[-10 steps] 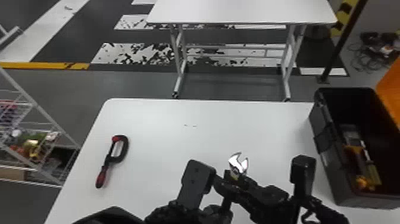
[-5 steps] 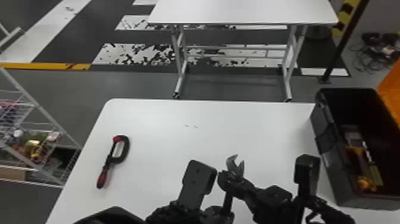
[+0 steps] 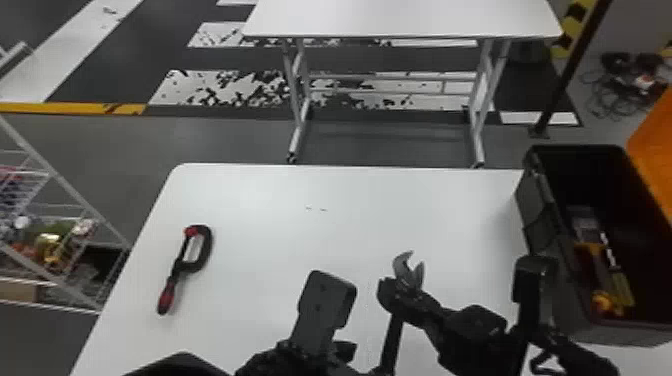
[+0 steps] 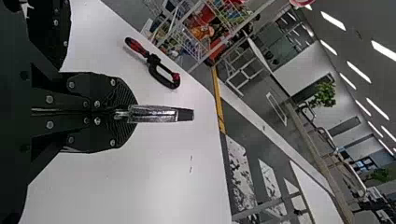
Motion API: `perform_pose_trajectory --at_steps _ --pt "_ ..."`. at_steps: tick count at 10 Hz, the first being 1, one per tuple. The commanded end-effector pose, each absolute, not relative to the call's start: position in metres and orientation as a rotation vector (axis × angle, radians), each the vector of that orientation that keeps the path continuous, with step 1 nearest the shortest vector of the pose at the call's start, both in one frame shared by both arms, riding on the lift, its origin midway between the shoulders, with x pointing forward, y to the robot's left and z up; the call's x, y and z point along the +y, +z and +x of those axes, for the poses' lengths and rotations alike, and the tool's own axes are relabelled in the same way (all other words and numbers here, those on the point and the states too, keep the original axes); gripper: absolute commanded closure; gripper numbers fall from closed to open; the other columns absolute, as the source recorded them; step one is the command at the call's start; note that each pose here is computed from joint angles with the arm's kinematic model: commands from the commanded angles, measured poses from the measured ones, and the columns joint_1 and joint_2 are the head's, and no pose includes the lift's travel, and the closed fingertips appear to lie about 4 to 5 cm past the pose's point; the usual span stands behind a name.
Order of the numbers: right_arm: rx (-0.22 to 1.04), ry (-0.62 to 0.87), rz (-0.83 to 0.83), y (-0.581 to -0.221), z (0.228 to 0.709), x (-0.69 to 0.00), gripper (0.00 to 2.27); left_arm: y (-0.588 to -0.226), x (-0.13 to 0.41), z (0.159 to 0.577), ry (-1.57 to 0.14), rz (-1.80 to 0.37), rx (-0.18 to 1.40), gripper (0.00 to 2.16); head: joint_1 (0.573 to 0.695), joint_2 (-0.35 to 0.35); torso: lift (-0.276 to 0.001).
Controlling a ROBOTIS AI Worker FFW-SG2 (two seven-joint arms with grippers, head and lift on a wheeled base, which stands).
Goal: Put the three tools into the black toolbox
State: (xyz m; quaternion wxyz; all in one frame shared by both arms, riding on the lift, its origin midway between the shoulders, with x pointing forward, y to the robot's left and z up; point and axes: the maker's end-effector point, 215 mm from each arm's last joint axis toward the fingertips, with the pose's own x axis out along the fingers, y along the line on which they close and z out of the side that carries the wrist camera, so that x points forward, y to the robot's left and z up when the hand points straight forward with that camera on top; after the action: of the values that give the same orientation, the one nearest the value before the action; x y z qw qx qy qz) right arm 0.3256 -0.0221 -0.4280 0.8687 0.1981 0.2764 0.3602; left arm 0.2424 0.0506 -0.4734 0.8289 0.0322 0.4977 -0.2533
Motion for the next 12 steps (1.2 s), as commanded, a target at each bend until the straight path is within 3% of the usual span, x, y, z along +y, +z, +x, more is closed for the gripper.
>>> perform_pose_trajectory --at_steps 1,5,8,11,12 --pt "0.535 0.714 0.407 -0.411 0.340 -0.048 2.24 -0.471 0.053 0.237 -0.532 0.062 1.056 0.00 0.695 0.070 -0.051" --pt "0.441 0.560 0.430 -0.354 0.382 -0.160 2.24 -0.481 0.087 0.234 -0.444 0.063 1.034 0.00 0.695 -0.054 -0.051" --pt "0.345 0.416 0.408 -0.313 0.408 -0.263 2.24 -0.485 0.096 0.230 -0.426 0.062 1.026 0.00 0.695 -0.201 -0.051" --pt "0.337 0.297 0.321 -0.310 0.405 -0.340 2.24 -0.481 0.093 0.230 -0.445 0.077 1.012 0.00 0.695 -0.350 -0.051" --pt "0.328 0.267 0.264 -0.315 0.404 -0.355 2.24 -0.480 0.093 0.228 -0.445 0.079 1.013 0.00 0.695 -0.350 -0.051"
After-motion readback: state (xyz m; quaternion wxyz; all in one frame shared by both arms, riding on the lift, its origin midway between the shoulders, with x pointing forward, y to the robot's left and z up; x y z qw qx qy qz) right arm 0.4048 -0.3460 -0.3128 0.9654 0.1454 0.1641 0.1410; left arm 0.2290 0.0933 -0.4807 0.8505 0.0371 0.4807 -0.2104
